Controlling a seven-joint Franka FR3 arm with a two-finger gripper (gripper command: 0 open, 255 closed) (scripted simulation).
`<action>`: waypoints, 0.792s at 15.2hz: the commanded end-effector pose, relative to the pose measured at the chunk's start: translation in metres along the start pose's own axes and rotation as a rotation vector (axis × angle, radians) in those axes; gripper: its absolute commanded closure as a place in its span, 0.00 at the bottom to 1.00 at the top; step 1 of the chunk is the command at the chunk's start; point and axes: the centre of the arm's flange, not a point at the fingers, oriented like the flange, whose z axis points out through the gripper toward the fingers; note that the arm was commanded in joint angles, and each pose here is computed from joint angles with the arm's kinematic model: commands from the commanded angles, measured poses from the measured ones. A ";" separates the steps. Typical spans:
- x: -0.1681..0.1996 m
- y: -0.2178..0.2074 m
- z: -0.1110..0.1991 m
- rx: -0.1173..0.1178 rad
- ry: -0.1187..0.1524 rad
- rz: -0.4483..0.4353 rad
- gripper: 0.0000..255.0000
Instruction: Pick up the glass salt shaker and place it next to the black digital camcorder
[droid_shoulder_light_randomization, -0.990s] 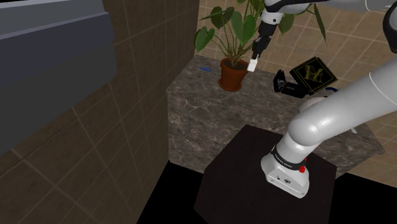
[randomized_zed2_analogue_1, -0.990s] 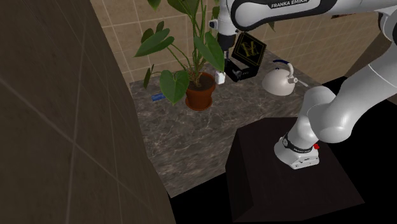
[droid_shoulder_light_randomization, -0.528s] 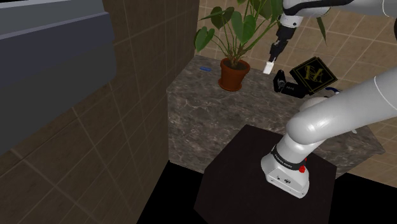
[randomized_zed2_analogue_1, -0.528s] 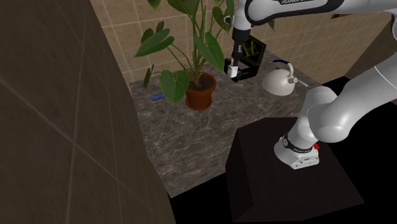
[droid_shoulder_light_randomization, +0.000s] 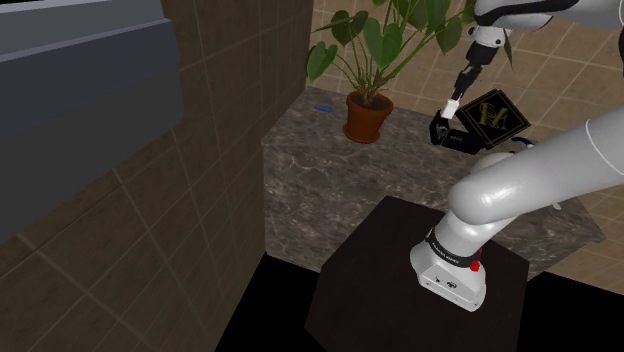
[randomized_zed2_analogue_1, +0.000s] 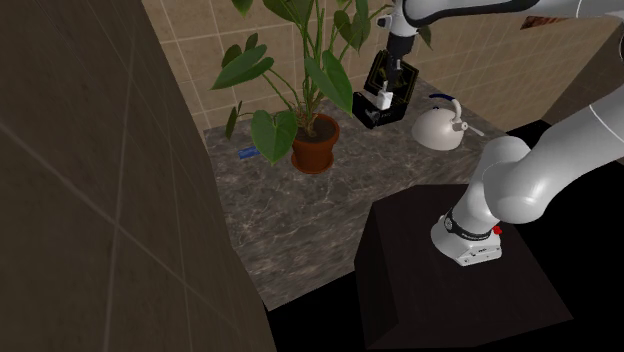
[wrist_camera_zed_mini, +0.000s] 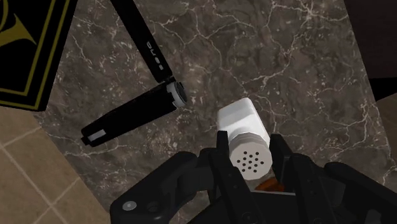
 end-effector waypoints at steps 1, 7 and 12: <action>-0.019 0.018 0.000 0.000 0.000 -0.001 1.00; -0.047 0.047 0.015 0.000 0.000 -0.001 1.00; -0.047 0.047 0.042 0.000 0.000 -0.001 1.00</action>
